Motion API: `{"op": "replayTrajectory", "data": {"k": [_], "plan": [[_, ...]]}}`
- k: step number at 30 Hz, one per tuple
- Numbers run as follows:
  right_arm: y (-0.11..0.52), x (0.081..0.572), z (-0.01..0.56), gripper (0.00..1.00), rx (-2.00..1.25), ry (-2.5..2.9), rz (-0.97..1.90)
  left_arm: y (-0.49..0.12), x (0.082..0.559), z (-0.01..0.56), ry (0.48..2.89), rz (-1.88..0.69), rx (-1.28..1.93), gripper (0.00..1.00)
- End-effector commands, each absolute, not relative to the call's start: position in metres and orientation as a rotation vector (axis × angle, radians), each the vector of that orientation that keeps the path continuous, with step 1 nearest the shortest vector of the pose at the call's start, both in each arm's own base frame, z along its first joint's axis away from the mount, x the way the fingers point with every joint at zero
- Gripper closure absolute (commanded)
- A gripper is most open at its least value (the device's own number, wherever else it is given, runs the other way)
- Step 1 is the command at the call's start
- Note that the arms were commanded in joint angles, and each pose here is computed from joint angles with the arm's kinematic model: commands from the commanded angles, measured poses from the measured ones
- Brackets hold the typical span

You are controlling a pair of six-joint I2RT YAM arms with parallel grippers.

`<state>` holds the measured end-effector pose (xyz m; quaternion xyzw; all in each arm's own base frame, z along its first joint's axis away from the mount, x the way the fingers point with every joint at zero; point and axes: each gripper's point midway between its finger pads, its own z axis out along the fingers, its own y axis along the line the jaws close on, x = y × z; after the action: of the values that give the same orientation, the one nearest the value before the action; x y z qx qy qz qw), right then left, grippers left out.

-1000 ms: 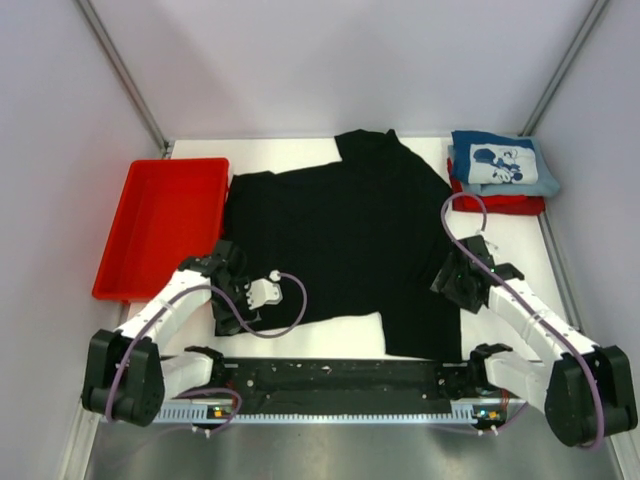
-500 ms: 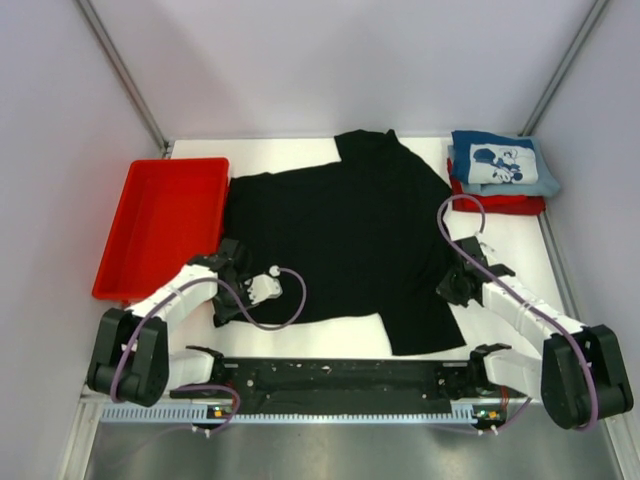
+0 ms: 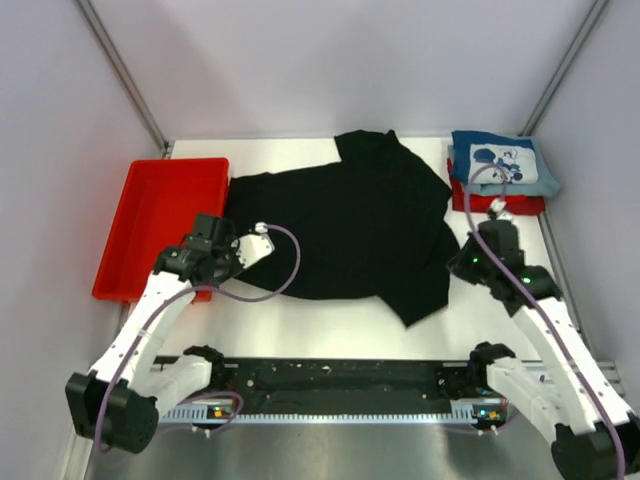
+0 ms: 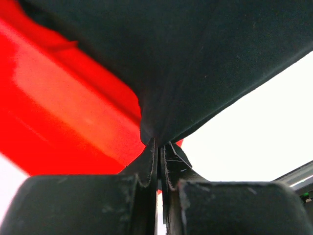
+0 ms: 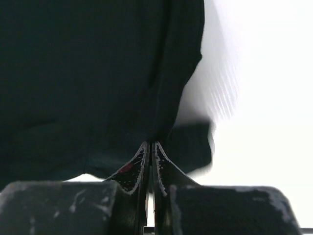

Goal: Fold and stack the t-shirts
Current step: Flatten out the tshirt

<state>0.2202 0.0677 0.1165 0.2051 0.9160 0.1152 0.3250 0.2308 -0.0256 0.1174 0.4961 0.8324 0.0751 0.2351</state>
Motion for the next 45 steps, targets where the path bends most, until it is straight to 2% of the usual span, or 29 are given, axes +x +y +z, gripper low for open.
{"op": "replayTrajectory", "data": {"k": [1,9,13,16,21,25,28,33,38,42,45], "plan": [[0.051,0.215,0.229,1.0,0.393,2.17,0.278,-0.016,0.222,0.175,2.25,0.276,1.268,1.0],[0.035,0.158,0.373,1.0,0.265,1.894,0.34,-0.004,0.197,0.289,2.036,0.38,1.118,1.0],[0.039,0.139,0.402,1.0,0.214,1.839,0.403,-0.002,0.191,0.32,1.961,0.397,1.072,1.0],[0.044,0.148,0.409,1.0,0.2,1.835,0.412,0.0,0.204,0.323,1.959,0.439,1.061,1.0],[0.048,0.217,0.414,1.0,0.186,1.828,0.314,-0.008,0.259,0.332,1.905,0.493,1.025,1.0],[0.058,0.305,0.434,1.0,0.165,1.825,0.227,-0.014,0.323,0.364,1.83,0.565,0.919,1.0],[0.067,0.368,0.466,1.0,0.14,1.795,0.26,-0.012,0.37,0.402,1.761,0.635,0.788,1.0],[0.049,0.414,0.568,1.0,0.179,1.543,0.363,0.008,0.421,0.491,1.628,0.67,0.544,1.0],[0.005,0.383,0.634,1.0,0.255,1.31,0.402,0.018,0.426,0.54,1.52,0.666,0.474,1.0],[-0.014,0.348,0.643,1.0,0.234,1.271,0.278,0.01,0.413,0.536,1.512,0.625,0.531,1.0],[-0.008,0.323,0.626,1.0,0.218,1.309,0.277,0.003,0.4,0.519,1.531,0.594,0.599,1.0]]}}
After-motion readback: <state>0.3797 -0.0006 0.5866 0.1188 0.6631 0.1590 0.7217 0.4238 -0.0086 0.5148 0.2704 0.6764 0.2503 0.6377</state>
